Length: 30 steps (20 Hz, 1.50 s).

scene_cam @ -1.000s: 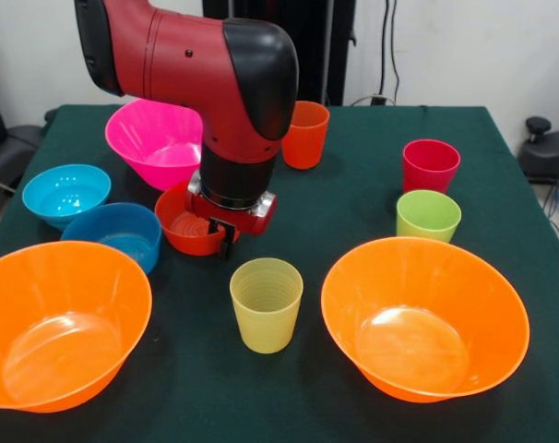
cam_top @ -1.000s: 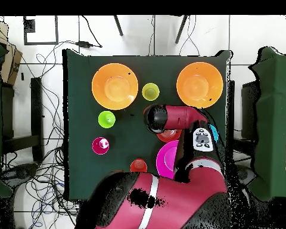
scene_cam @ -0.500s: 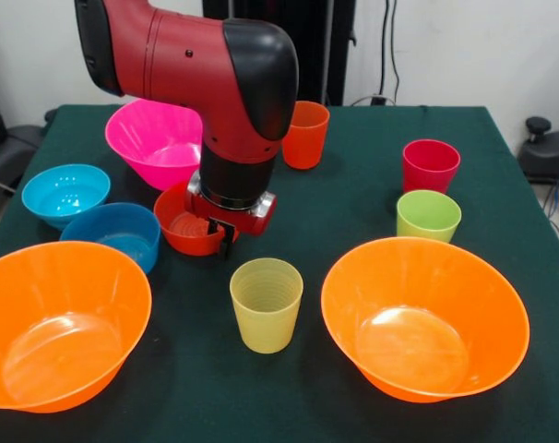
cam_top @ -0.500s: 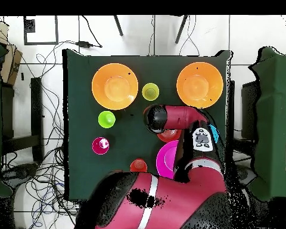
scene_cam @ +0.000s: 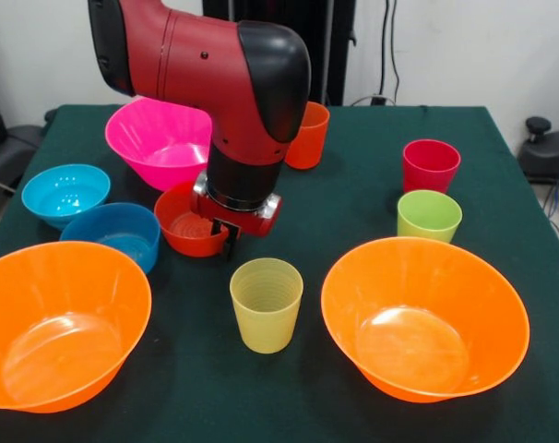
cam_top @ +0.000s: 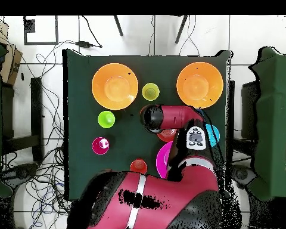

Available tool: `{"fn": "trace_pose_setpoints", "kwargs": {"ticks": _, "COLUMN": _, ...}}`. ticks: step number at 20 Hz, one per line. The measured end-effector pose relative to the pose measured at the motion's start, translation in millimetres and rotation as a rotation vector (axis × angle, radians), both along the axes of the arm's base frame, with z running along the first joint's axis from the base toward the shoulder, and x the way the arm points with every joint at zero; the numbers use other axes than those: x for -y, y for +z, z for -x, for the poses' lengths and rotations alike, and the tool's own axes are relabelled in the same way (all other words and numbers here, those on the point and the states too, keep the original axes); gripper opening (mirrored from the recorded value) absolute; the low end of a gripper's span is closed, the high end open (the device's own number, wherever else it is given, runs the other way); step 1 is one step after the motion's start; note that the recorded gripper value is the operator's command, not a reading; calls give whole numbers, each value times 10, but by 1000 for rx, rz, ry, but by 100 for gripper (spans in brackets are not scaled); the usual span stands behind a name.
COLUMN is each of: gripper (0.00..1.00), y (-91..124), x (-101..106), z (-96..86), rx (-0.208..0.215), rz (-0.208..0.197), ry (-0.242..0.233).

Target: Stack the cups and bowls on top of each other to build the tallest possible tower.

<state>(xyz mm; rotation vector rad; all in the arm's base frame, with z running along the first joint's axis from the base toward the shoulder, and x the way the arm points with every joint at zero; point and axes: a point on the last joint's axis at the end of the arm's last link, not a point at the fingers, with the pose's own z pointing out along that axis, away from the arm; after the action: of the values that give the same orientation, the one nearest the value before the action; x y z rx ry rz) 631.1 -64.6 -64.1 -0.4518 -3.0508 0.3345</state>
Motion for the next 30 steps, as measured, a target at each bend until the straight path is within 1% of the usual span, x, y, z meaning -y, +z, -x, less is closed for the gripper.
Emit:
{"fn": "trace_pose_setpoints", "kwargs": {"ticks": 2, "gripper": 0, "y": -1, "x": -11, "z": -3, "rx": -1, "rz": 2, "ry": -3}}
{"fn": "trace_pose_setpoints", "kwargs": {"ticks": 8, "gripper": 0, "y": -2, "x": -17, "z": -9, "rx": 4, "rz": 6, "ry": -38}}
{"fn": "trace_pose_setpoints", "kwargs": {"ticks": 14, "gripper": 0, "y": -2, "x": -15, "z": -24, "rx": 11, "rz": 1, "ry": -85}}
{"fn": "trace_pose_setpoints", "kwargs": {"ticks": 19, "gripper": 0, "y": 0, "x": -16, "z": -33, "rx": 15, "rz": -1, "ry": -116}}
{"fn": "trace_pose_setpoints", "kwargs": {"ticks": 22, "gripper": 0, "y": -2, "x": -47, "z": -31, "rx": 23, "rz": 11, "ry": -131}}
{"fn": "trace_pose_setpoints", "kwargs": {"ticks": 25, "gripper": 0, "y": -6, "x": -114, "z": -25, "rx": 32, "rz": 30, "ry": -137}}
{"fn": "trace_pose_setpoints", "kwargs": {"ticks": 26, "gripper": 0, "y": -9, "x": -171, "z": -24, "rx": 36, "rz": 41, "ry": -139}}
{"fn": "trace_pose_setpoints", "kwargs": {"ticks": 30, "gripper": 0, "y": -15, "x": -259, "z": -28, "rx": 47, "rz": 60, "ry": -149}}
